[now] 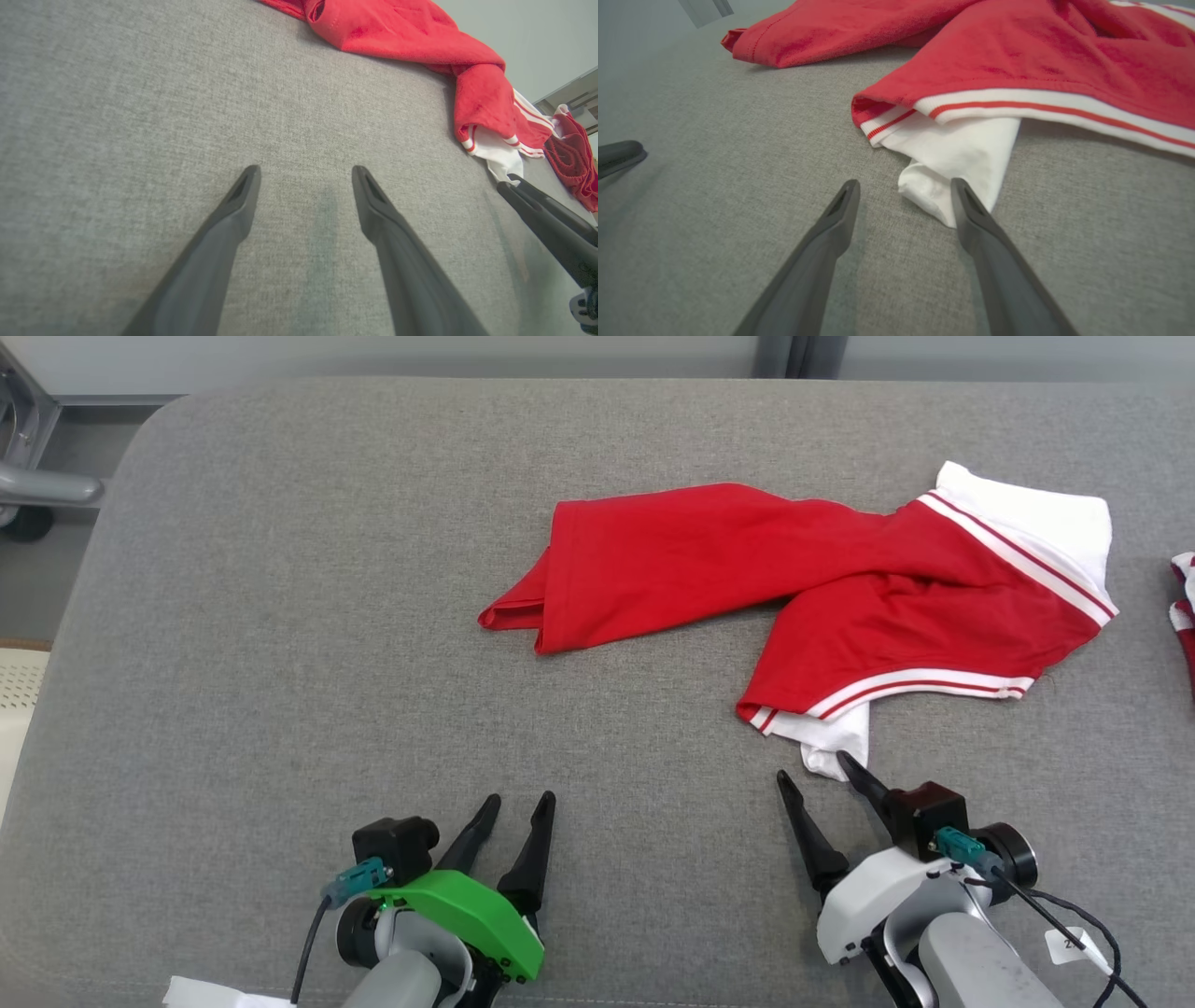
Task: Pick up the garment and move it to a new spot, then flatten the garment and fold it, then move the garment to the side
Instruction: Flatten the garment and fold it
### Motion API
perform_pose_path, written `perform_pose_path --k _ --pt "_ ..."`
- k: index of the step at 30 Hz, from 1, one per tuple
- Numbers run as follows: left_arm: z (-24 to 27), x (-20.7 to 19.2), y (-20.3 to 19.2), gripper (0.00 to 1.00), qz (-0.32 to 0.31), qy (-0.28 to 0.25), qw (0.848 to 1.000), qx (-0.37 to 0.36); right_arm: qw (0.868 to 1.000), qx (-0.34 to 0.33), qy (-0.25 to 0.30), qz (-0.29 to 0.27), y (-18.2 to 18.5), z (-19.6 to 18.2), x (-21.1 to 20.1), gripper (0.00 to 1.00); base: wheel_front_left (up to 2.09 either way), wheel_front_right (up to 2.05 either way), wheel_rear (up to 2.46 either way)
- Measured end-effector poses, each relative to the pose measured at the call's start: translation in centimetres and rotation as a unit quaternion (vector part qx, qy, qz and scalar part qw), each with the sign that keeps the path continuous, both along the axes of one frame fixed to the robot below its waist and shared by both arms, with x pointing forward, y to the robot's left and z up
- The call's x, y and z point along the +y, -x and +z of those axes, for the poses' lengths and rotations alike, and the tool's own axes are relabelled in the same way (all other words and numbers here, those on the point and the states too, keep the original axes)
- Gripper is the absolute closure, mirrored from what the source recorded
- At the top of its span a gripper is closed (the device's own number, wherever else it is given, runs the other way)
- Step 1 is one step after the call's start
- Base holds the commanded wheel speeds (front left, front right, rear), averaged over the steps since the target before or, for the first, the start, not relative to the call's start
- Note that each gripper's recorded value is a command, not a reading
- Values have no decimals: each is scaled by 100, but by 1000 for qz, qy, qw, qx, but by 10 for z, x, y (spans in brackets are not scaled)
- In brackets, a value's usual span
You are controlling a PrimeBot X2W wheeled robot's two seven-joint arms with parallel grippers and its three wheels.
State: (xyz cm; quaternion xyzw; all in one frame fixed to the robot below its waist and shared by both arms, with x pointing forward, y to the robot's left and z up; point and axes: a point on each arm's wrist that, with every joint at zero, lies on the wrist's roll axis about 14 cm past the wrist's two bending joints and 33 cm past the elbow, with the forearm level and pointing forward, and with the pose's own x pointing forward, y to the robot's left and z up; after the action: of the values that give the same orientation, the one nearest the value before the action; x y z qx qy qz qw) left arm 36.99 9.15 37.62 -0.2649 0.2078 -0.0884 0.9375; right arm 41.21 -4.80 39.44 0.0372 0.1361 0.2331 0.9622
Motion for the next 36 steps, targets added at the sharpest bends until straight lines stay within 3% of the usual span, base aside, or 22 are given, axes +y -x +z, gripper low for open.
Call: perform_pose_path --k 20,24,26,36 --pt "-8 12 7 0 20 -3 1000 15 999 -29 -28 -25 -37 21 6 0 0 0 0" --pt "-9 13 8 0 21 -3 1000 16 998 -30 -37 -31 -40 23 5 75 0 0 0" --pt "-9 13 8 0 22 -3 1000 16 998 -29 -49 -38 -41 26 4 100 0 0 0" --pt "-9 10 6 0 18 -2 1000 16 993 -52 -70 -81 -50 44 -20 100 0 0 0"
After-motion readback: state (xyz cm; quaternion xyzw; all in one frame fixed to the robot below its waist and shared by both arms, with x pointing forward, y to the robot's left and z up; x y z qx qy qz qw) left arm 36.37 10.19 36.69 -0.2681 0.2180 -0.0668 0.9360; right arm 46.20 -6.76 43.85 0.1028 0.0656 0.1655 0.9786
